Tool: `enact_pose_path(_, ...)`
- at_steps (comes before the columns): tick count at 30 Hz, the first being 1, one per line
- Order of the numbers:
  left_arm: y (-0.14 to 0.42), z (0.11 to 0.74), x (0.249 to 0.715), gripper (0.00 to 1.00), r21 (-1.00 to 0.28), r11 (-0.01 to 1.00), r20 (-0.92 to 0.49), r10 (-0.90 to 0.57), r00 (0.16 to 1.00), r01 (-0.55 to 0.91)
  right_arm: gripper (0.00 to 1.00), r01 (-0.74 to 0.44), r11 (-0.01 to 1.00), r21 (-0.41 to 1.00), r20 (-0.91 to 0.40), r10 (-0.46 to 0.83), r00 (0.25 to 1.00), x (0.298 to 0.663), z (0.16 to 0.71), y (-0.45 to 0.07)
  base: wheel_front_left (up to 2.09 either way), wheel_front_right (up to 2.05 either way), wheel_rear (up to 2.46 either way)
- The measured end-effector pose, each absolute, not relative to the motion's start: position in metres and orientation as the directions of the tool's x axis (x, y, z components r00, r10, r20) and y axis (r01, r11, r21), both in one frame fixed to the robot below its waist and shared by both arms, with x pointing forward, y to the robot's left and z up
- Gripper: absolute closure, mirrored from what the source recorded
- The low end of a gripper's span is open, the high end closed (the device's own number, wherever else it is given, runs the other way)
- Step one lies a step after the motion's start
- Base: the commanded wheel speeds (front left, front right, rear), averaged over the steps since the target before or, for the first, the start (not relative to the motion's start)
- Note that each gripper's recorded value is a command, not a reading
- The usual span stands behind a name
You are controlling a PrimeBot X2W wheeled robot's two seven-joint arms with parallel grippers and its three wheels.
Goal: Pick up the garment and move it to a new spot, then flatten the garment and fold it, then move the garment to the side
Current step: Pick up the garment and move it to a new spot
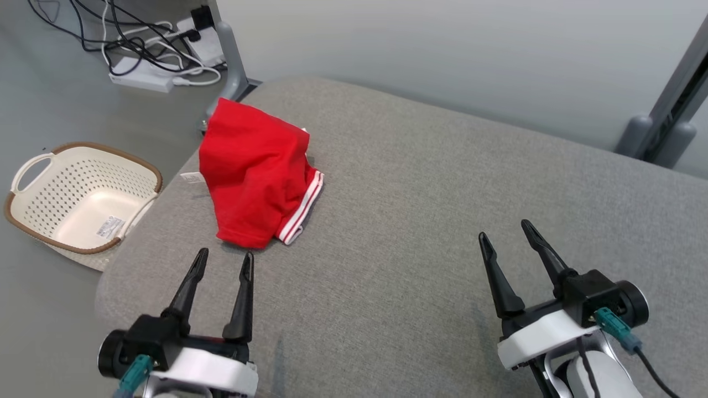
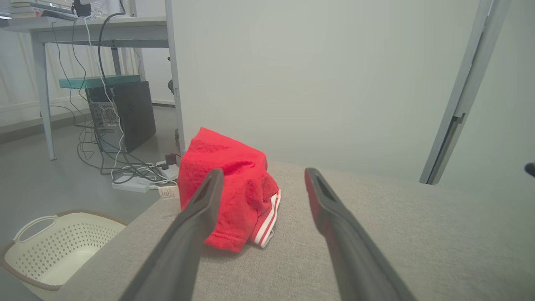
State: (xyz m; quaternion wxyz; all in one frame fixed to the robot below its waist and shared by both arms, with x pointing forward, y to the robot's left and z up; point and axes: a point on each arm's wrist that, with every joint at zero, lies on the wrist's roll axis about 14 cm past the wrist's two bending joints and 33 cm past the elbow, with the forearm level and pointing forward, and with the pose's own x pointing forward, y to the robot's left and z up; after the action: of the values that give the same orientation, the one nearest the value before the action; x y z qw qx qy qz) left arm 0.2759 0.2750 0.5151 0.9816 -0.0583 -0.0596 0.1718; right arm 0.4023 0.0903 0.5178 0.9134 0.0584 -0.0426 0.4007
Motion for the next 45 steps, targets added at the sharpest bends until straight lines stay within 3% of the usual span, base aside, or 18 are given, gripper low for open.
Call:
enact_pose_path(5, 0.282, 0.511, 0.304, 0.00, -0.098, 0.949, 0.074, 0.307, 0.949, -0.299, 0.00, -0.742, 0.669, 0.034, 0.115, 0.735, 0.668, 0.410, 0.511, 0.089, 0.00, 0.00, 0.00)
enact_pose_path(17, 0.331, 0.475, 0.406, 0.00, 0.045, 0.976, -0.261, 0.216, 0.941, -0.212, 0.00, -0.709, 0.705, 0.018, 0.118, 0.703, 0.701, 0.445, 0.499, 0.067, 0.00, 0.00, 0.00)
enact_pose_path(22, 0.335, 0.435, 0.428, 0.00, 0.096, 0.980, -0.451, 0.197, 0.870, -0.172, 0.00, -0.706, 0.708, 0.026, 0.093, 0.701, 0.707, 0.448, 0.486, 0.062, 0.00, 0.00, 0.00)
enact_pose_path(32, 0.345, 0.371, 0.453, 0.00, 0.127, 0.979, -0.687, 0.204, 0.698, -0.162, 0.00, -0.690, 0.721, 0.058, 0.039, 0.689, 0.723, 0.455, 0.458, 0.050, 0.00, 0.00, 0.00)
enact_pose_path(39, 0.352, 0.349, 0.454, 0.00, 0.119, 0.974, -0.760, 0.213, 0.614, -0.191, 0.00, -0.674, 0.736, 0.062, 0.011, 0.674, 0.738, 0.459, 0.445, 0.040, 0.00, 0.00, 0.00)
enact_pose_path(40, 0.352, 0.347, 0.454, 0.08, 0.112, 0.974, -0.766, 0.212, 0.607, -0.199, 0.00, -0.672, 0.738, 0.060, 0.015, 0.672, 0.740, 0.461, 0.446, 0.039, 0.00, 0.00, 0.00)
enact_pose_path(41, 0.352, 0.346, 0.455, 0.49, 0.107, 0.973, -0.769, 0.212, 0.603, -0.205, 0.00, -0.670, 0.740, 0.058, 0.018, 0.670, 0.742, 0.462, 0.446, 0.039, 0.00, 0.00, 0.00)
enact_pose_path(42, 0.352, 0.346, 0.456, 0.70, 0.106, 0.973, -0.771, 0.210, 0.602, -0.204, 0.00, -0.667, 0.742, 0.058, 0.020, 0.668, 0.744, 0.463, 0.447, 0.038, 0.00, 0.00, 0.00)
enact_pose_path(44, 0.351, 0.344, 0.456, 1.00, 0.101, 0.973, -0.773, 0.208, 0.600, -0.207, 0.00, -0.661, 0.748, 0.057, 0.020, 0.662, 0.750, 0.465, 0.446, 0.035, 0.00, 0.00, 0.00)
enact_pose_path(45, 0.350, 0.345, 0.457, 1.00, 0.100, 0.973, -0.771, 0.207, 0.602, -0.207, 0.00, -0.658, 0.751, 0.056, 0.021, 0.658, 0.752, 0.465, 0.447, 0.034, 0.00, 0.00, 0.00)
